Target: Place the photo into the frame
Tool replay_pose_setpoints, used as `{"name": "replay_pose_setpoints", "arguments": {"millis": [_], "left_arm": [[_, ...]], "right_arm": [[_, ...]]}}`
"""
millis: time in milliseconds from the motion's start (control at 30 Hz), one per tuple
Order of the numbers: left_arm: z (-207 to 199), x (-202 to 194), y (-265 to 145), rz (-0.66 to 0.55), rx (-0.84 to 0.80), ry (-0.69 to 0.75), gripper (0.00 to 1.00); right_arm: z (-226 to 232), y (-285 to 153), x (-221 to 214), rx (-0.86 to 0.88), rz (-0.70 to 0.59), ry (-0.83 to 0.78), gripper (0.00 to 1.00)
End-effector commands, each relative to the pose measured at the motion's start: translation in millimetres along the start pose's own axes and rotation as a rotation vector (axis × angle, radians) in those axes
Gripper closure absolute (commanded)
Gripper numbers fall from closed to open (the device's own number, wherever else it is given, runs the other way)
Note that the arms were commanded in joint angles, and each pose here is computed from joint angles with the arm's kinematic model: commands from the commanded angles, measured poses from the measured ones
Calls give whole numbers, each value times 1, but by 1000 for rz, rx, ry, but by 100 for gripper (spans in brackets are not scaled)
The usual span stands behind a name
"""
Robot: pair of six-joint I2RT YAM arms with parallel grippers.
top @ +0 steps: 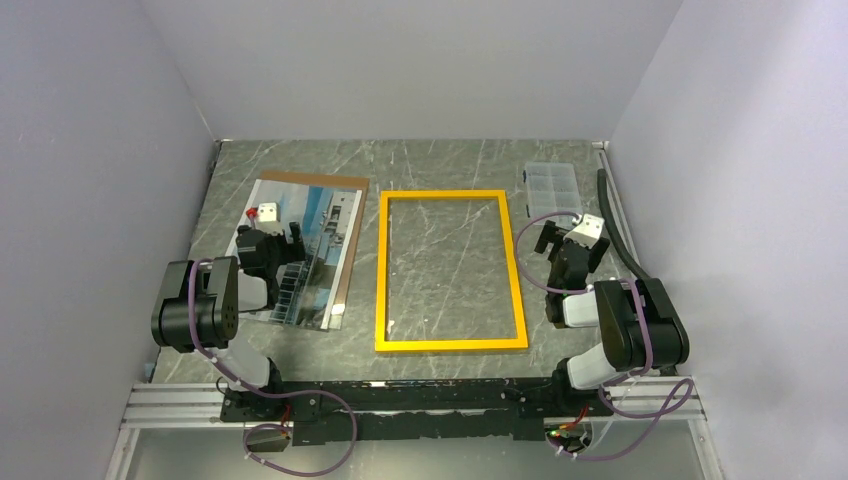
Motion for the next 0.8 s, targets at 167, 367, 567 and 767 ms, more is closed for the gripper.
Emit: {"name": "replay_pose_setpoints", "arguments": {"millis": [167, 367, 567, 767], "left_arm": [[2, 36, 10, -6, -43, 6, 3], [4, 75, 13, 204, -145, 20, 2], [8, 108, 2, 147, -177, -81, 2], [13, 129, -1, 278, -189, -103, 2]], "right_arm": [[2, 0, 13, -4, -56, 32, 0], [4, -8, 18, 28, -98, 28, 0], [18, 5, 64, -105, -30, 9, 0], [56, -11, 135, 90, -14, 305, 0]]}}
Point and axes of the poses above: each gripper's point midway between its finger pads, its own y axis out along the fingers, its own z axis along the line the jaws close on, x = y × z, the point moved 6 cm from there along -y, back along the fingers, and after that the axes turned 8 degrees about y, right-handed, at the moved point
